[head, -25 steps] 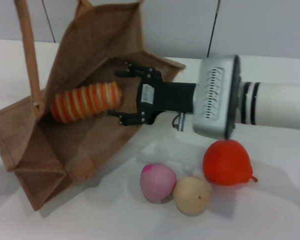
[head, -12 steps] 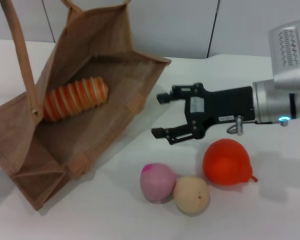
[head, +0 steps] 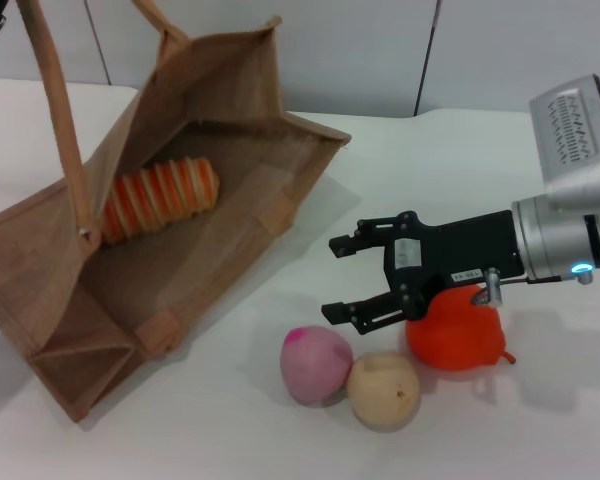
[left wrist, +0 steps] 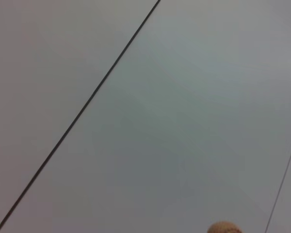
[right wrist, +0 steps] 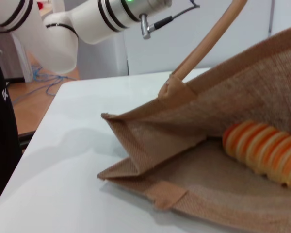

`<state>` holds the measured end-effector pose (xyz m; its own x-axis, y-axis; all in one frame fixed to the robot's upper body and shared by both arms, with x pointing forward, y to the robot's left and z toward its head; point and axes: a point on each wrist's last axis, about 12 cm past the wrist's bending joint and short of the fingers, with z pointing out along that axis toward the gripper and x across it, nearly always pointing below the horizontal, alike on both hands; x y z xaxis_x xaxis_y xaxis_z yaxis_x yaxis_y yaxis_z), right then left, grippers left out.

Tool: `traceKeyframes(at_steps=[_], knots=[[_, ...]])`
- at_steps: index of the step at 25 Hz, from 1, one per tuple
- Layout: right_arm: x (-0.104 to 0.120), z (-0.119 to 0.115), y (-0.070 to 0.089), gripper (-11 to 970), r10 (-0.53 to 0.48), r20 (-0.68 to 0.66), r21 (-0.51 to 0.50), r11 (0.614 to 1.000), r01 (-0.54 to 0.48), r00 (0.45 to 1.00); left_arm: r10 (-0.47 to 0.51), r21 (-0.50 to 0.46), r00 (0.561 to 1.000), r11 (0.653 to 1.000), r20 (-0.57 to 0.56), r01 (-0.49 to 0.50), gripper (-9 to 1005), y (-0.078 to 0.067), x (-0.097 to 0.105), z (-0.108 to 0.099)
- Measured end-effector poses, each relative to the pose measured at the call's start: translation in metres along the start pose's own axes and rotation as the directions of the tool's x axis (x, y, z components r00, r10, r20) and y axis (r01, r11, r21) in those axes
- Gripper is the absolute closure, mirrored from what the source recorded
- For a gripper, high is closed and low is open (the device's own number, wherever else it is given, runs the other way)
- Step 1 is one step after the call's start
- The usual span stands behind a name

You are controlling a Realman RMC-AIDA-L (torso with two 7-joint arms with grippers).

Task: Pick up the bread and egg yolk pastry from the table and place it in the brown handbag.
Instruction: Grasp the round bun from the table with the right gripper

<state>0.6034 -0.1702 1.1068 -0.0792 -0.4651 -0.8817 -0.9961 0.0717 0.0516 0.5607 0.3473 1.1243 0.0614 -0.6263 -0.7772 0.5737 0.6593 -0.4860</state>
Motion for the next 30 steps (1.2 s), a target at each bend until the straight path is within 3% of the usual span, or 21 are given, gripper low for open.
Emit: traceKeyframes(at_steps=[12, 19, 30], knots=[[0.011, -0.018, 0.011, 81, 0.038, -0.094, -0.093, 0.995, -0.046, 0.995, 0.002, -0.053, 0.999, 0.999, -0.035, -0.004, 832, 0.006, 0.004, -0.002], [0.018, -0.035, 0.026, 82, 0.042, -0.091, -0.179, 0.982, -0.058, 0.995, 0.005, -0.073, 1.000, 0.997, -0.026, -0.007, 830, 0.009, 0.001, -0.008], [0.022, -0.034, 0.033, 83, 0.032, -0.118, -0.225, 0.973, -0.058, 0.993, 0.011, -0.083, 0.999, 0.996, -0.031, -0.014, 827, 0.011, -0.001, -0.008]])
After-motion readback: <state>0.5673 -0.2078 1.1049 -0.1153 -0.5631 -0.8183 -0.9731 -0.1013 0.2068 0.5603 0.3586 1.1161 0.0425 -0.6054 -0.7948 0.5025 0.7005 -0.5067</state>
